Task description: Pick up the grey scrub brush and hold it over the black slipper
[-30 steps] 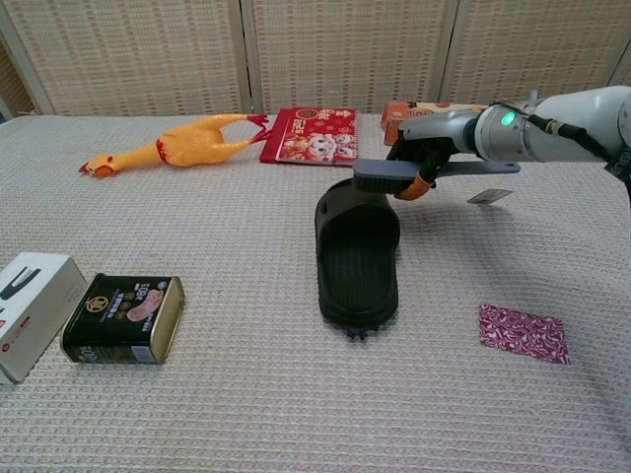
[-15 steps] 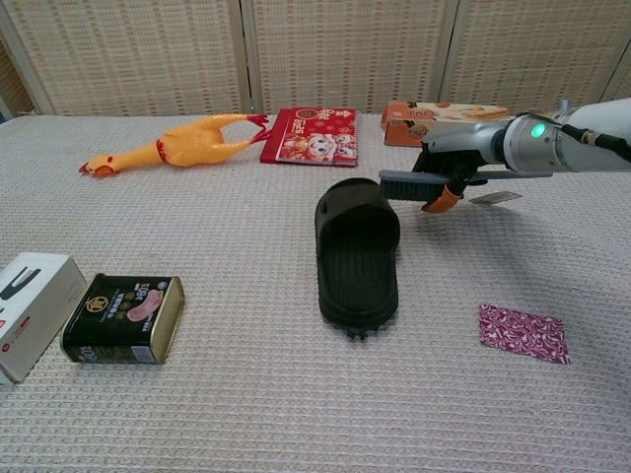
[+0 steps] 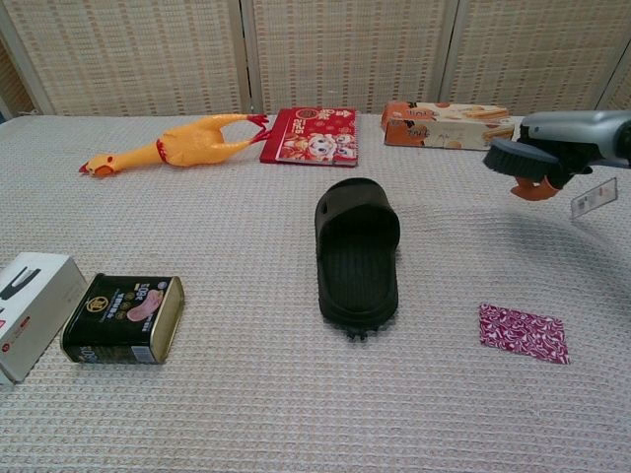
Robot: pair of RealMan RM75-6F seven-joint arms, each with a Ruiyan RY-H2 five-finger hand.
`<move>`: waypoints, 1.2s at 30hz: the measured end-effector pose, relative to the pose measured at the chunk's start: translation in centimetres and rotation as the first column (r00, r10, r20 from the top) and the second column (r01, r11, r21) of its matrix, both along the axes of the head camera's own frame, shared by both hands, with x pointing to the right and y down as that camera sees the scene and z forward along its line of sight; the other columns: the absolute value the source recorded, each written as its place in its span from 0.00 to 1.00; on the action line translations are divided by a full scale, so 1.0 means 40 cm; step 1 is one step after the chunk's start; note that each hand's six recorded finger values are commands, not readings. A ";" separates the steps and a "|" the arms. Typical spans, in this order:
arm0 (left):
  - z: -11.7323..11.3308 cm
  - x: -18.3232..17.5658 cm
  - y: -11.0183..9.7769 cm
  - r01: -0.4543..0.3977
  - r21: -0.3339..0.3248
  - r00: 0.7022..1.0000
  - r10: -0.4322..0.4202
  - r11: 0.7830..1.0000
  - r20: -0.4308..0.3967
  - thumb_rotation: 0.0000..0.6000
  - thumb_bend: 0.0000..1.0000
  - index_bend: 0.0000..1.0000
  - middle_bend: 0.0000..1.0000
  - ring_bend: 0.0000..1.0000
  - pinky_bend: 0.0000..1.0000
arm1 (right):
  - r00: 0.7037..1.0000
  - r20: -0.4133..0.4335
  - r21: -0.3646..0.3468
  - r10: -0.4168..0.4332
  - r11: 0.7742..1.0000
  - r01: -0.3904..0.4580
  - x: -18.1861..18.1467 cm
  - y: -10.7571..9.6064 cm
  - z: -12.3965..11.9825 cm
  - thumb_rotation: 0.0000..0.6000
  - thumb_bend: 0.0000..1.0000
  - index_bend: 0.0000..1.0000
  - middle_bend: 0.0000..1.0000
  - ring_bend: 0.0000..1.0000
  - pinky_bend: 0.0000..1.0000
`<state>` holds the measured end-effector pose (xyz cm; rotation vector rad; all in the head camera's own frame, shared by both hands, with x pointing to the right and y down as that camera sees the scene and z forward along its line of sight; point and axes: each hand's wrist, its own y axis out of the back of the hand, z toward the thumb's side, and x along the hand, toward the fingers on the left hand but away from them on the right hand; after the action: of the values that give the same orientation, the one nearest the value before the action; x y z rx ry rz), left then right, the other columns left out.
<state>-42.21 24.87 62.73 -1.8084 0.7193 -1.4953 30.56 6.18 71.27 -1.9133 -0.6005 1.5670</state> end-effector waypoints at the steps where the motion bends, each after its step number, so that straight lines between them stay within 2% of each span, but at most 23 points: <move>1: 0.000 0.004 0.001 -0.006 0.000 1.000 0.006 1.000 -0.002 1.00 0.49 0.00 0.00 0.00 0.14 | 1.000 -0.012 0.009 0.003 1.000 -0.003 0.023 0.017 0.001 1.00 0.36 0.87 0.62 0.65 0.83; 4: 0.002 0.014 0.002 -0.016 0.001 1.000 0.016 1.000 -0.006 1.00 0.49 0.00 0.00 0.00 0.14 | 0.999 -0.050 0.020 0.007 1.000 -0.006 0.082 0.067 0.017 1.00 0.36 0.87 0.62 0.65 0.83; 9: 0.008 0.020 0.006 -0.023 -0.007 1.000 0.023 1.000 -0.006 1.00 0.49 0.00 0.00 0.00 0.14 | 0.995 -0.099 0.008 0.016 1.000 -0.016 0.134 0.109 0.066 1.00 0.36 0.87 0.62 0.65 0.83; 11: 0.011 0.022 0.008 -0.026 -0.012 1.000 0.026 1.000 -0.007 1.00 0.49 0.00 0.00 0.00 0.14 | 0.993 -0.114 0.004 0.021 1.000 -0.021 0.144 0.119 0.087 1.00 0.36 0.84 0.62 0.63 0.82; 13: 0.011 0.022 0.008 -0.026 -0.011 1.000 0.026 1.000 -0.008 1.00 0.49 0.00 0.00 0.00 0.14 | 0.992 -0.127 0.000 0.026 1.000 -0.027 0.150 0.133 0.111 1.00 0.36 0.74 0.60 0.57 0.78; 15: 0.010 0.022 0.007 -0.024 -0.008 1.000 0.024 1.000 -0.007 1.00 0.49 0.00 0.00 0.00 0.14 | 0.991 -0.134 -0.017 0.029 0.999 -0.032 0.149 0.151 0.138 1.00 0.36 0.52 0.50 0.46 0.69; 17: 0.009 0.020 0.007 -0.021 -0.008 1.000 0.021 1.000 -0.009 1.00 0.49 0.00 0.00 0.00 0.14 | 0.990 -0.136 -0.039 0.024 0.999 -0.029 0.144 0.168 0.156 1.00 0.36 0.22 0.31 0.28 0.57; 18: 0.009 0.019 0.007 -0.020 -0.008 1.000 0.020 1.000 -0.009 1.00 0.49 0.00 0.00 0.00 0.14 | 0.990 -0.140 -0.051 0.016 0.998 -0.023 0.143 0.175 0.163 1.00 0.36 0.13 0.25 0.22 0.53; 21: 0.007 0.017 0.007 -0.018 -0.008 1.000 0.017 1.000 -0.012 1.00 0.49 0.00 0.00 0.00 0.14 | 0.990 -0.144 -0.055 -0.006 0.998 -0.002 0.138 0.180 0.161 1.00 0.36 0.00 0.14 0.10 0.45; 29: -0.003 0.011 0.007 -0.013 -0.003 1.000 0.013 1.000 -0.018 1.00 0.49 0.00 0.00 0.00 0.14 | 0.990 -0.136 -0.056 -0.033 0.998 0.026 0.138 0.187 0.114 1.00 0.33 0.00 0.06 0.02 0.38; 36: -0.001 0.013 0.007 -0.012 -0.008 1.000 0.012 1.000 -0.018 1.00 0.49 0.00 0.00 0.00 0.14 | 0.988 -0.147 -0.034 -0.051 0.998 0.047 0.147 0.196 0.031 1.00 0.25 0.00 0.00 0.00 0.32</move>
<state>-41.71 25.14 62.68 -1.8314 0.7113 -1.4777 36.42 14.00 72.53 -1.8010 -0.4653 1.6773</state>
